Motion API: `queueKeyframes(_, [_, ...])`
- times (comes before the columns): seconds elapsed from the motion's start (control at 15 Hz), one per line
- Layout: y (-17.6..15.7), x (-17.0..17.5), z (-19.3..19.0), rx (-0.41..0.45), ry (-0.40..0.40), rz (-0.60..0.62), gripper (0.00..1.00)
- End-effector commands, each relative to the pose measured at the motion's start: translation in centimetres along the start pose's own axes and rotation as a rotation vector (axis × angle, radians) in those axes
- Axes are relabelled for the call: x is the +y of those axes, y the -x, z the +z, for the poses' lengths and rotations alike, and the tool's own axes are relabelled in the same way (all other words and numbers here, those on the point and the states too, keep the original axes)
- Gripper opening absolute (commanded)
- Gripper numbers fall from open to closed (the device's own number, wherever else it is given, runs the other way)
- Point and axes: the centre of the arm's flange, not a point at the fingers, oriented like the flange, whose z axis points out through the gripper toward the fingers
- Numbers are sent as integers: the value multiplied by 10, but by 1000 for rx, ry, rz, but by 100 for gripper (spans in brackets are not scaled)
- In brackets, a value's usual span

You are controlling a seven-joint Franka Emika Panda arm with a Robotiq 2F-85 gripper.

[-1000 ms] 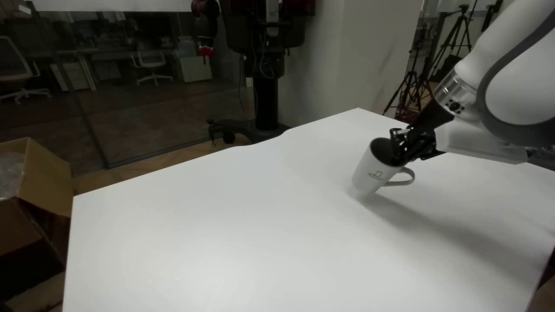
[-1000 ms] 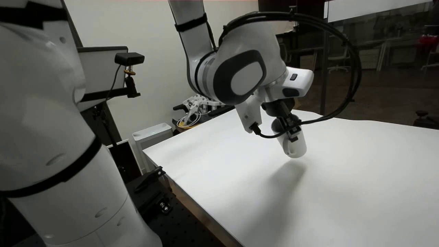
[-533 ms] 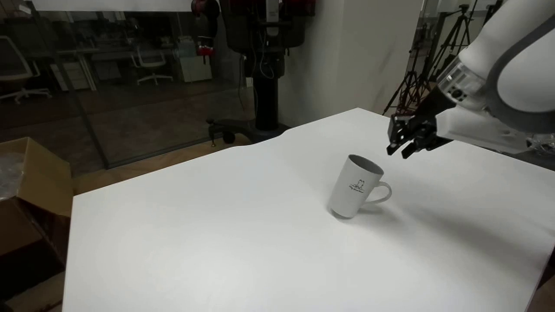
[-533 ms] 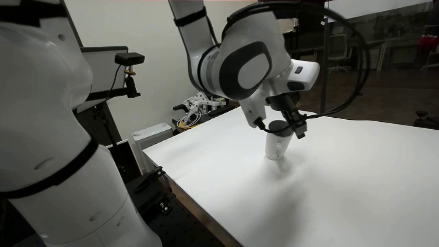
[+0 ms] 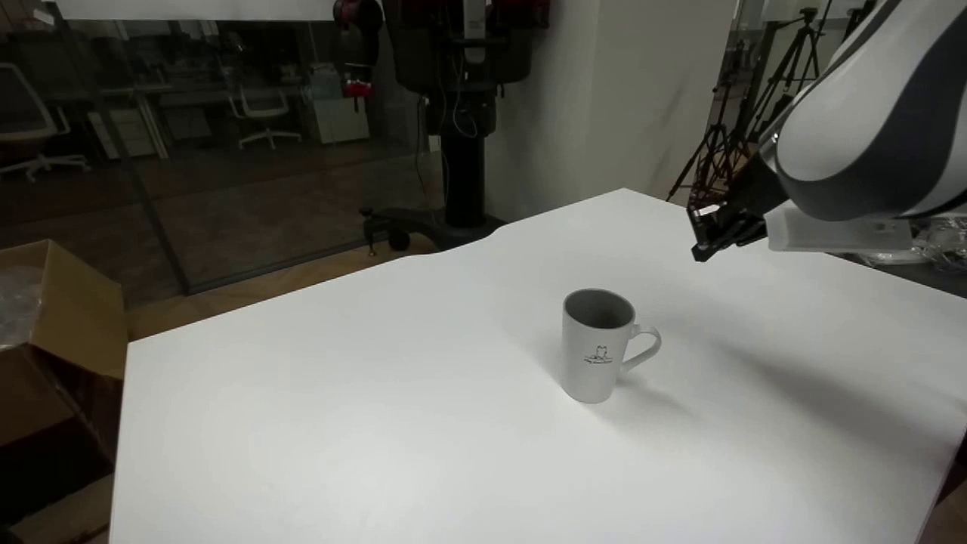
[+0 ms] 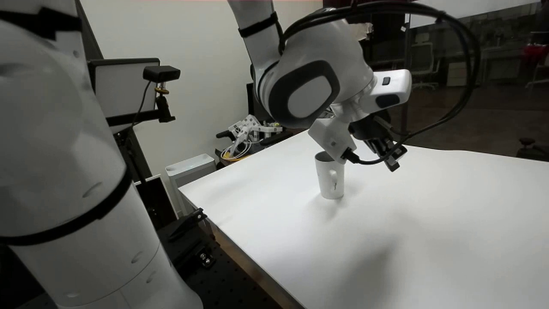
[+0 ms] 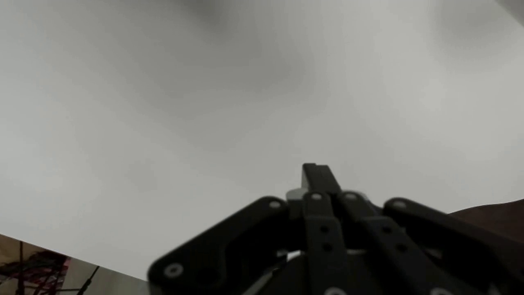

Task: Move the cup to the right then to the left

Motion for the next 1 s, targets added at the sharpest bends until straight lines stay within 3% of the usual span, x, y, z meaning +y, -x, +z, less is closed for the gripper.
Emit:
queueKeyframes(0.0, [-2, -39, 8, -5, -38, -46, 0])
queueKeyframes(0.2, [-1, -54, 7, -24, -87, -68, 0])
queueKeyframes(0.27, [-2, -58, 5, -23, -97, -67, 26])
queueKeyframes(0.33, [5, -52, 5, -21, -71, -85, 3])
queueKeyframes(0.6, [2, -58, 5, -21, -83, -89, 26])
queueKeyframes(0.93, [2, -58, 5, -22, -83, -89, 26])
